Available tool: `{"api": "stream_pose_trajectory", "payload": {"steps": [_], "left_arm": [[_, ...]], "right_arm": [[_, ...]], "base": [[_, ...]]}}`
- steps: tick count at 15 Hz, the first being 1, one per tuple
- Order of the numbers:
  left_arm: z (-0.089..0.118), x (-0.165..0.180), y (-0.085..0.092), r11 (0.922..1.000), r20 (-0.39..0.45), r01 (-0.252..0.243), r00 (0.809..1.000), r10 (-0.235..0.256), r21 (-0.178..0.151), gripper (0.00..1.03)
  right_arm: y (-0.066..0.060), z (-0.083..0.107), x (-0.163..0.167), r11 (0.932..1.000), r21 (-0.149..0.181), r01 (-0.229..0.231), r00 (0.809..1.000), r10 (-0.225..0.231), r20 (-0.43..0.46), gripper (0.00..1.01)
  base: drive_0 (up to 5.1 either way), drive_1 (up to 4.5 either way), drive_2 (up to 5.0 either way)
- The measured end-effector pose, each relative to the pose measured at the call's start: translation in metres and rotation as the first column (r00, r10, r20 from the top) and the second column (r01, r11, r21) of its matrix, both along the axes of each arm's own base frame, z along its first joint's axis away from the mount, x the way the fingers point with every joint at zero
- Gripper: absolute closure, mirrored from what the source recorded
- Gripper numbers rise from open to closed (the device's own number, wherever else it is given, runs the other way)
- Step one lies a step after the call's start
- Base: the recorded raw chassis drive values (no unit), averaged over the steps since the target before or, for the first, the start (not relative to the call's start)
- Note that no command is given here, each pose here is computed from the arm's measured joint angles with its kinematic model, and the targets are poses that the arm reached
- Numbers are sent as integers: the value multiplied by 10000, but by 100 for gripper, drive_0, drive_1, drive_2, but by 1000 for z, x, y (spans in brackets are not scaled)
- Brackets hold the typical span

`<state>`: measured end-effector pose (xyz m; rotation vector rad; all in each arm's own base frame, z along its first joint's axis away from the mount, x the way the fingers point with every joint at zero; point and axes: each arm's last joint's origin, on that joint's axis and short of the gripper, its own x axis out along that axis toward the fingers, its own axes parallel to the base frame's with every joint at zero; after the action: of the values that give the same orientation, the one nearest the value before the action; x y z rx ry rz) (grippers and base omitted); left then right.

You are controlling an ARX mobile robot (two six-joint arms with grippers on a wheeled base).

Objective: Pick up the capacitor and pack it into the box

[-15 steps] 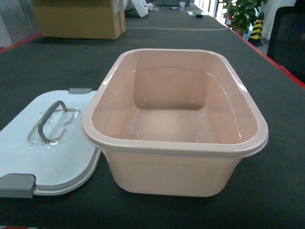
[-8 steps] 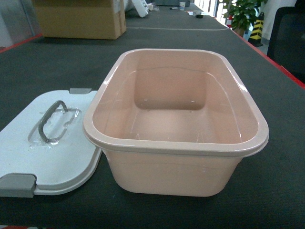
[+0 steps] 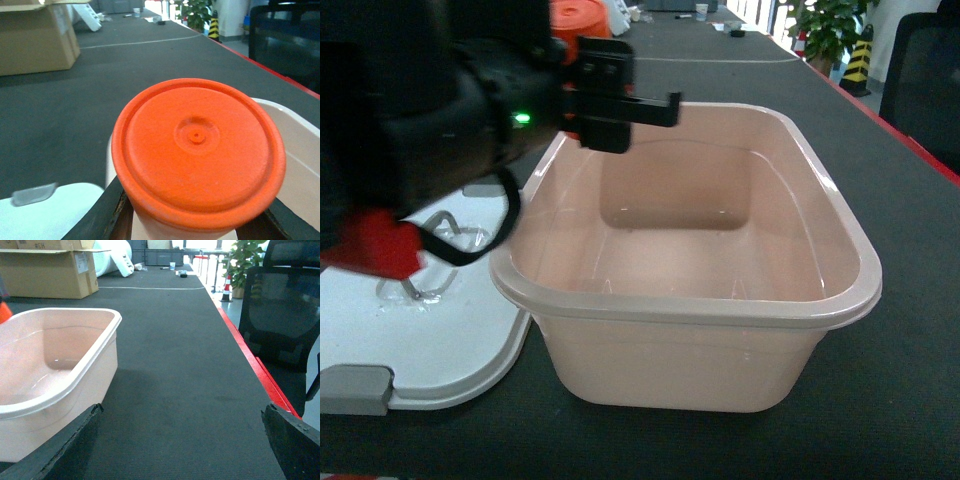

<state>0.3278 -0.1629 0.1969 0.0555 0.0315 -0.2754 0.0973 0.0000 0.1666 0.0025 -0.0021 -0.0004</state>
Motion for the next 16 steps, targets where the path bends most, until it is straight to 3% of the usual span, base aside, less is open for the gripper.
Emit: {"api": "stream_pose_trajectory", "payload": {"steps": [1, 2, 5, 6, 8, 9, 10, 11, 12, 14, 16], "left_arm": [[-3, 12, -16, 9993, -289, 374, 9989, -374, -10, 60], [-6, 17, -27, 9993, 85, 340, 9994, -339, -168, 47], [-9, 19, -26, 9997, 36, 218, 9998, -218, -110, 9], [-9, 20, -19, 9990, -101, 419, 9991, -421, -145, 3], [1, 10, 8, 9991, -77, 106, 9999, -109, -412, 5], [16, 8, 29, 9975, 375, -290, 9988, 314, -642, 5], [30, 7, 61, 9914, 1020, -966, 9892, 1054, -881, 5], [30, 7, 92, 9816, 1093, -1705, 9777, 1794, -864, 5], [16, 7, 119, 9676, 681, -2427, 9665, 2473, -688, 5], [-24, 7, 149, 9538, -501, -2998, 9531, 2986, -180, 5], [-59, 15, 156, 9519, -1179, -3053, 9447, 3062, 255, 5]], "right_arm": [[0, 0, 0, 10000, 0, 0, 10000, 0, -4, 3], [0, 0, 0, 10000, 0, 0, 10000, 0, 0, 3], [0, 0, 0, 10000, 0, 0, 10000, 0, 0, 3], [0, 0, 0, 10000, 0, 0, 10000, 0, -4, 3], [0, 0, 0, 10000, 0, 0, 10000, 0, -4, 3], [0, 0, 0, 10000, 0, 0, 10000, 0, -4, 3], [0, 0, 0, 10000, 0, 0, 10000, 0, -4, 3], [0, 0, 0, 10000, 0, 0, 10000, 0, -4, 3], [0, 0, 0, 10000, 0, 0, 10000, 0, 0, 3], [0, 0, 0, 10000, 0, 0, 10000, 0, -4, 3], [0, 0, 0, 10000, 0, 0, 10000, 0, -4, 3]], "base": [[0, 0, 0], [0, 0, 0], [0, 0, 0], [0, 0, 0], [0, 0, 0], [0, 0, 0], [0, 0, 0], [0, 0, 0], [0, 0, 0], [0, 0, 0], [0, 0, 0]]}}
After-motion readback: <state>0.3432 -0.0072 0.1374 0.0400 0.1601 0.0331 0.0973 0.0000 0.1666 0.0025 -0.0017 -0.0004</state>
